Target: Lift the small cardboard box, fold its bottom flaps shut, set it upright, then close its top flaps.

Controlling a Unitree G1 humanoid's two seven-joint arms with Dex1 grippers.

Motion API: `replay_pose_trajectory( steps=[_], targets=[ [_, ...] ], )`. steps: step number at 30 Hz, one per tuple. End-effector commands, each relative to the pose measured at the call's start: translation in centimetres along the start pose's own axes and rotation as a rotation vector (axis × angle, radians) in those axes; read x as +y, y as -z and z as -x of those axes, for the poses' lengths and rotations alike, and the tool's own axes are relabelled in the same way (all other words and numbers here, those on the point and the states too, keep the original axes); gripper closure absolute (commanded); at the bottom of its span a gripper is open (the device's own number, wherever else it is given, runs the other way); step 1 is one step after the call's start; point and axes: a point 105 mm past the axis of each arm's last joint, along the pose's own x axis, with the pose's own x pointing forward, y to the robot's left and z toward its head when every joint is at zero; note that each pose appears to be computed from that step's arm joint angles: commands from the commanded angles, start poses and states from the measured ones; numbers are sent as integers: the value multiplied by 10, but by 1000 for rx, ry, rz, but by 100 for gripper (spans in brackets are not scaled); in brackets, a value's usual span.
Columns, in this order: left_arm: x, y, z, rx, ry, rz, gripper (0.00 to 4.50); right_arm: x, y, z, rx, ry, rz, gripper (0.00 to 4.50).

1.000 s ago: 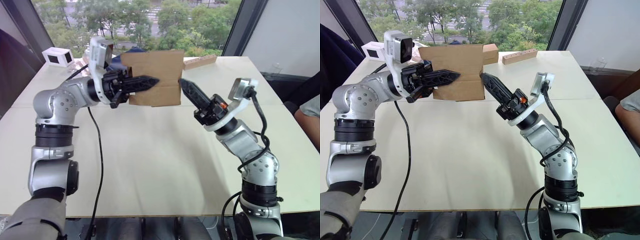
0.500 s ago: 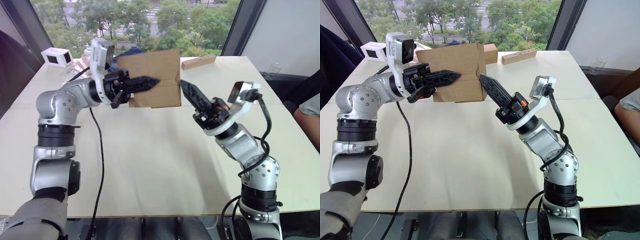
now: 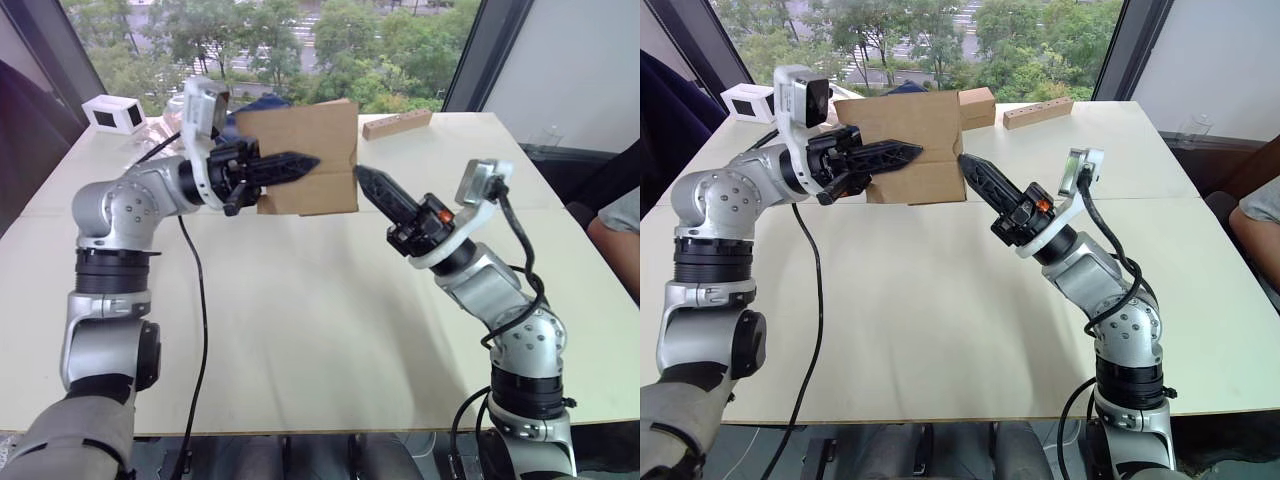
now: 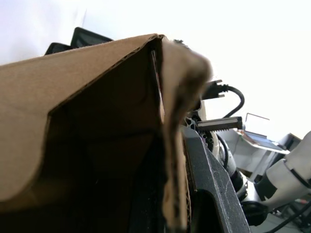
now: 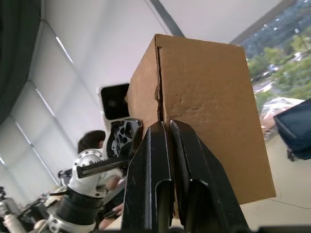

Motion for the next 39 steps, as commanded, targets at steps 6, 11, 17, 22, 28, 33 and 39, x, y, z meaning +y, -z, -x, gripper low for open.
replay_pose_trajectory(
  steps=[6, 11, 17, 22, 28, 33, 39],
  targets=[
    [-8, -10, -2, 8, 26, -50, 450, 18, -21, 14, -54, -63, -12, 436],
    [-7, -5, 2, 64, 17, -52, 450, 8, -31, 36, -26, -15, 13, 436],
    [-12, -2, 0, 100, 57, -47, 450, -11, -38, 37, -42, 81, 72, 436],
    [-16, 9, -9, 153, 100, -44, 450, -5, -16, 17, 36, 27, 96, 436],
    [-10, 14, -15, 173, 83, -54, 450, 10, 8, 6, 89, -51, 34, 436],
    [-3, 24, -20, 217, 34, -84, 450, 9, 21, 3, 99, -36, 22, 436],
    [8, 28, -16, 340, -66, -143, 450, -10, 9, 18, 57, 106, 111, 436]
  ],
)
